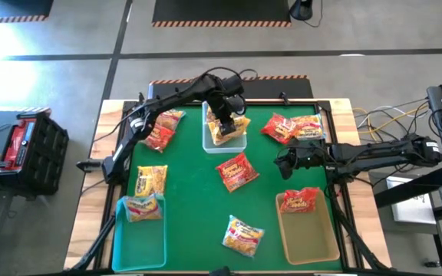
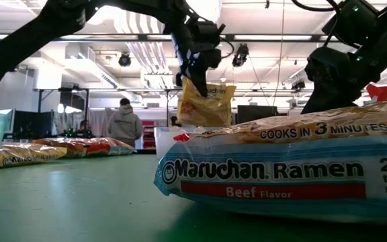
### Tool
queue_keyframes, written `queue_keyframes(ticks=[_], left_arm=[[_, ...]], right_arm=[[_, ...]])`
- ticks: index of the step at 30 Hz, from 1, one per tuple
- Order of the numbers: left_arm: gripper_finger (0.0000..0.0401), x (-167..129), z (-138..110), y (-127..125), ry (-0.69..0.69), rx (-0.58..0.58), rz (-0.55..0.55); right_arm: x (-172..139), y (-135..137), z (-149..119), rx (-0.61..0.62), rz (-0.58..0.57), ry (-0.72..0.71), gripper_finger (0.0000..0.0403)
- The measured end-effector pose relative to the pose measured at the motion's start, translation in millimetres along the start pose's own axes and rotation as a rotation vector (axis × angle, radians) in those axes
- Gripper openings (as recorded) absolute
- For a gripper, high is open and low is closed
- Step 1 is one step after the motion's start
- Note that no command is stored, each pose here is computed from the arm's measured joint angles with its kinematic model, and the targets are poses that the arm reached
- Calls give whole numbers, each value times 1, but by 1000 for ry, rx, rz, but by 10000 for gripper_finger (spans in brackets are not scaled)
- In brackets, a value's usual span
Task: Sort Maruchan noodles
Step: Put the right yellow noodle pack into the transparent bin
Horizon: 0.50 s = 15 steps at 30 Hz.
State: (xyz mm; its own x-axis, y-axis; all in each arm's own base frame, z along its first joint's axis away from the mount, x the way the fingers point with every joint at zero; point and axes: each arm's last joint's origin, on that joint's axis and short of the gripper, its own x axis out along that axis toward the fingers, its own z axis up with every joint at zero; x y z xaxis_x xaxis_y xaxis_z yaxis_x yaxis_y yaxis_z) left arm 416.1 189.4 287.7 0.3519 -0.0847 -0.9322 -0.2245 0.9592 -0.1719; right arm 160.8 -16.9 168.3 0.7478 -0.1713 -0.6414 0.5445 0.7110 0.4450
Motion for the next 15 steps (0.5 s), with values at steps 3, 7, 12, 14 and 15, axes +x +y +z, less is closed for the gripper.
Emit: queue_keyframes(ticks=[3,7,12,14,15], left_arm=[[110,14,-3,3,21,-7,-20],[111,33,-10,6,73,-20,-27],[111,56,-17,13,102,-24,78],[111,63,-17,16,86,-22,129],[111,65,-17,18,76,-20,153]], right_arm=[[3,-1,-1,4,-13,14,63],[6,-2,-3,9,-30,35,63],[10,-2,-4,9,-46,53,63],[11,-3,-5,9,-49,57,63],[11,-3,-5,9,-52,60,63]])
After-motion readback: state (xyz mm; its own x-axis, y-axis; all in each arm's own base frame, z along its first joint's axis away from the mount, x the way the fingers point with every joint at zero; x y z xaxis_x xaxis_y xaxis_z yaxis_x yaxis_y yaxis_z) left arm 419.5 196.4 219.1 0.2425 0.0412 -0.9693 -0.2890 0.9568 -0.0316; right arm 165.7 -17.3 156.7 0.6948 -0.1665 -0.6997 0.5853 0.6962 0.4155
